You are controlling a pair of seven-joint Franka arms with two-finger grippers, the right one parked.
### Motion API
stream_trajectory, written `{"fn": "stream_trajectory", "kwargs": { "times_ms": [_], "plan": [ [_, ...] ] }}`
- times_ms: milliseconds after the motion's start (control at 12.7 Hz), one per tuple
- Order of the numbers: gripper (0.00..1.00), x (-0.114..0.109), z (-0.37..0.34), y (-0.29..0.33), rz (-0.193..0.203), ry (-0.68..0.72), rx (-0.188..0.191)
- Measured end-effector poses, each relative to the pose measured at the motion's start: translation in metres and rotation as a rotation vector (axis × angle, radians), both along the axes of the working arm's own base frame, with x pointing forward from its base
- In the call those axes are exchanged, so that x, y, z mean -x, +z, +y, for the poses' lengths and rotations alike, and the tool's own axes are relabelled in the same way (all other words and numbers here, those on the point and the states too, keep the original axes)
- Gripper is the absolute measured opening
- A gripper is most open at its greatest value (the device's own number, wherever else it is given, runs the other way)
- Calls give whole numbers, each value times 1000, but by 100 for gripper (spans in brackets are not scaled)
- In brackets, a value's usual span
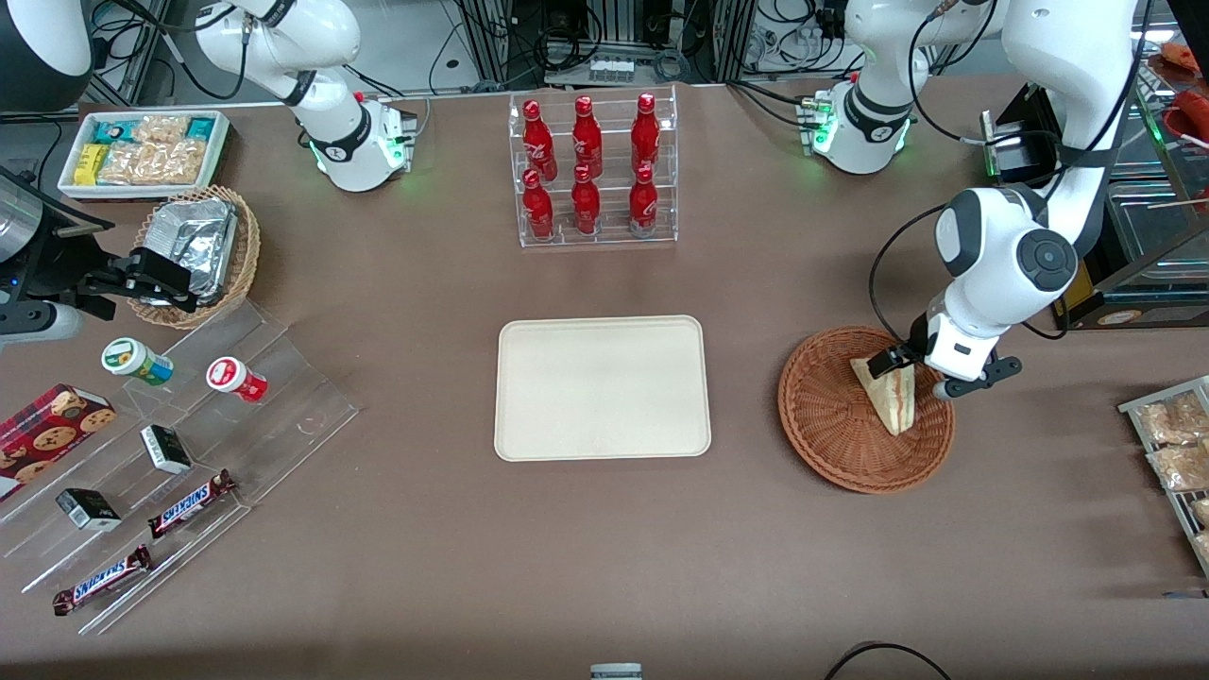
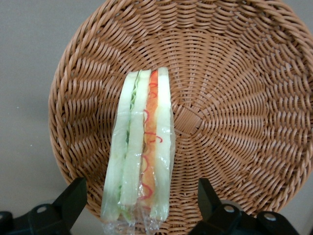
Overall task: Place sandwich from basket to tray
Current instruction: 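Lower the open left gripper around the wrapped sandwich's crust edge, then close the left gripper on the sandwich and lift it from the basket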
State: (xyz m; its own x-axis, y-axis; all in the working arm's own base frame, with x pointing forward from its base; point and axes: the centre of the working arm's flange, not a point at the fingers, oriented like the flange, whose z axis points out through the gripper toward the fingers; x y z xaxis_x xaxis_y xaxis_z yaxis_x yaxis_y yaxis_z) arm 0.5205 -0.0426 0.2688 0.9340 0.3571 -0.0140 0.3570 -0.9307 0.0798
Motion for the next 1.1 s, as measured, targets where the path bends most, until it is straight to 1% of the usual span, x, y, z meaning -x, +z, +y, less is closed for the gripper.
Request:
{"fn": "stream_trajectory", "kwargs": {
  "times_ms": [79,157,236,315,394,551,630,709,866,945,1024,1102],
  "plan": [
    [100,2,1,-3,-16,6,-1],
    [96,5,1,-6,-34,11,-2],
    [96,8,2,-11,-41,21,-2],
    [88,11,2,-14,-41,31,-2],
    [72,11,2,-15,-40,36,-2],
    [50,11,2,-15,-40,40,-2],
    [41,11,2,-14,-41,41,-2],
    [35,11,2,-13,-43,41,-2],
    [29,6,2,-4,-55,40,-1],
    [27,3,0,7,-48,36,0],
    [25,-3,-2,21,-32,30,1],
    [21,-11,-4,40,-13,23,3]
  ]
}}
